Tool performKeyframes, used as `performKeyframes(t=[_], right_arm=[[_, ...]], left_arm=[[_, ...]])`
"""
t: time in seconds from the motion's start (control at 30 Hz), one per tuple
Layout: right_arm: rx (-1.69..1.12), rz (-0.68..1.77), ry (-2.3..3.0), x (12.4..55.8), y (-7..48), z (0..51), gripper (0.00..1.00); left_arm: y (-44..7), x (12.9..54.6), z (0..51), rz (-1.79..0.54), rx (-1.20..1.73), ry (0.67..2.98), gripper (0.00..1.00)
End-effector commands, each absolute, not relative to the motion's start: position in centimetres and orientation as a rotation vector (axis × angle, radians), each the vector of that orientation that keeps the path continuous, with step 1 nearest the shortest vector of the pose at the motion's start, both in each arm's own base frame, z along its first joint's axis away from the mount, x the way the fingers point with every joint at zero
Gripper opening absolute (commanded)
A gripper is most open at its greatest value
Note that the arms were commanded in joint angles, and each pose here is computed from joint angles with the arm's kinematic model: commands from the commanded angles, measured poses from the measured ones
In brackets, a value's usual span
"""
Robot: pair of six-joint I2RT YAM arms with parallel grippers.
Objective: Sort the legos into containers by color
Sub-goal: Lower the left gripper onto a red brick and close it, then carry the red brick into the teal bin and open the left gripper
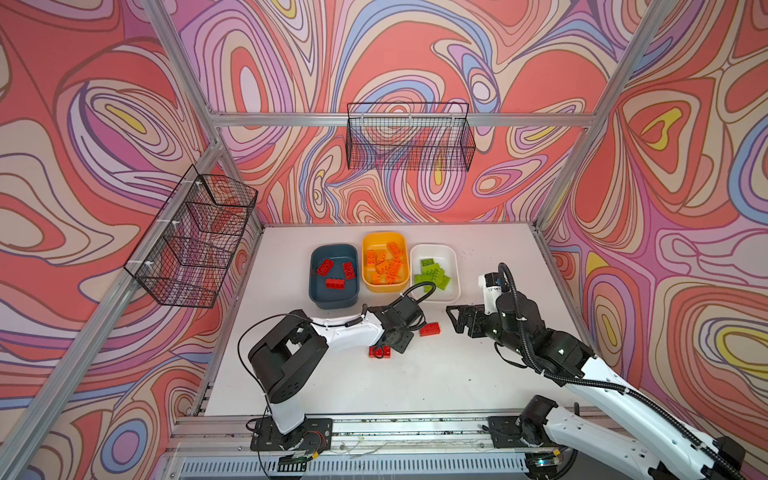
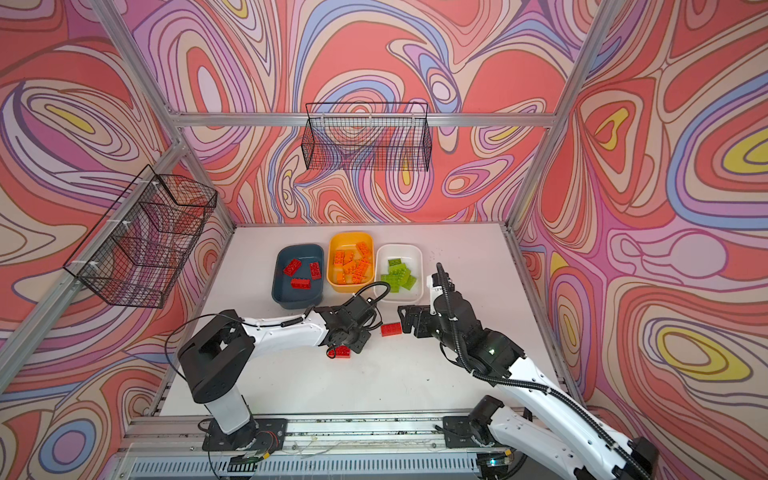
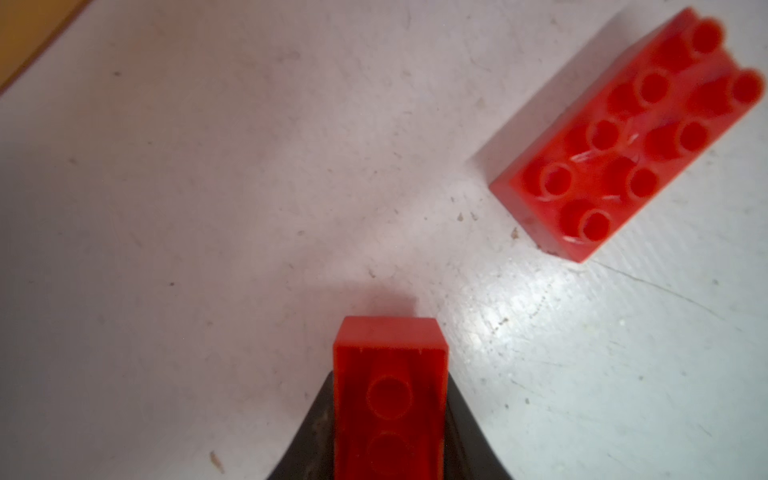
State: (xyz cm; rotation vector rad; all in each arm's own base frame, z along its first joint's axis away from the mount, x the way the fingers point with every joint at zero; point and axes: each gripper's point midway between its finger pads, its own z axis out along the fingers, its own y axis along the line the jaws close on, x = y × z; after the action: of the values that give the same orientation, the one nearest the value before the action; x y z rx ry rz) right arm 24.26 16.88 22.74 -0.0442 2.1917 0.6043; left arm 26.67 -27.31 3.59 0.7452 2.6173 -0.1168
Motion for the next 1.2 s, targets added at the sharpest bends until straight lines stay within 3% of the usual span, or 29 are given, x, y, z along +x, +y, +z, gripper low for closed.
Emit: performKeyframes(t=[0.0,0.47,0.73,1.0,1.07,1.17], right_arm=[[-0.032,0.615,2.162,24.3,16.8,24.1,0.98],[-0.054,0.666,2.169,24.6,18.0,23.6,0.98],[-0.087,0.743,2.173,25.5,20.2,23.3,0.98],[-0.126,0.799,2.182,26.8,22.5,22.8,0.98],[-0.137,0.823,2.186,27.0,23.2,22.7,0.98],[-0.143,0.84,2.186,27.5,23.9,22.6,0.98]], left_arm=[[-25.3,27.5,6.5,-0.101,0.627,2.603,0.1],[-14.8,36.8,14.8,-0.112,0.01,2.524,0.11],[-9.0,42.6,13.7,-0.148,-0.316,2.53,0.14],[-7.0,46.8,11.7,-0.103,-0.388,2.57,0.18],[-6.9,47.3,11.2,-0.096,-0.39,2.587,0.23],[-6.9,47.7,10.9,-0.09,-0.388,2.605,0.48]])
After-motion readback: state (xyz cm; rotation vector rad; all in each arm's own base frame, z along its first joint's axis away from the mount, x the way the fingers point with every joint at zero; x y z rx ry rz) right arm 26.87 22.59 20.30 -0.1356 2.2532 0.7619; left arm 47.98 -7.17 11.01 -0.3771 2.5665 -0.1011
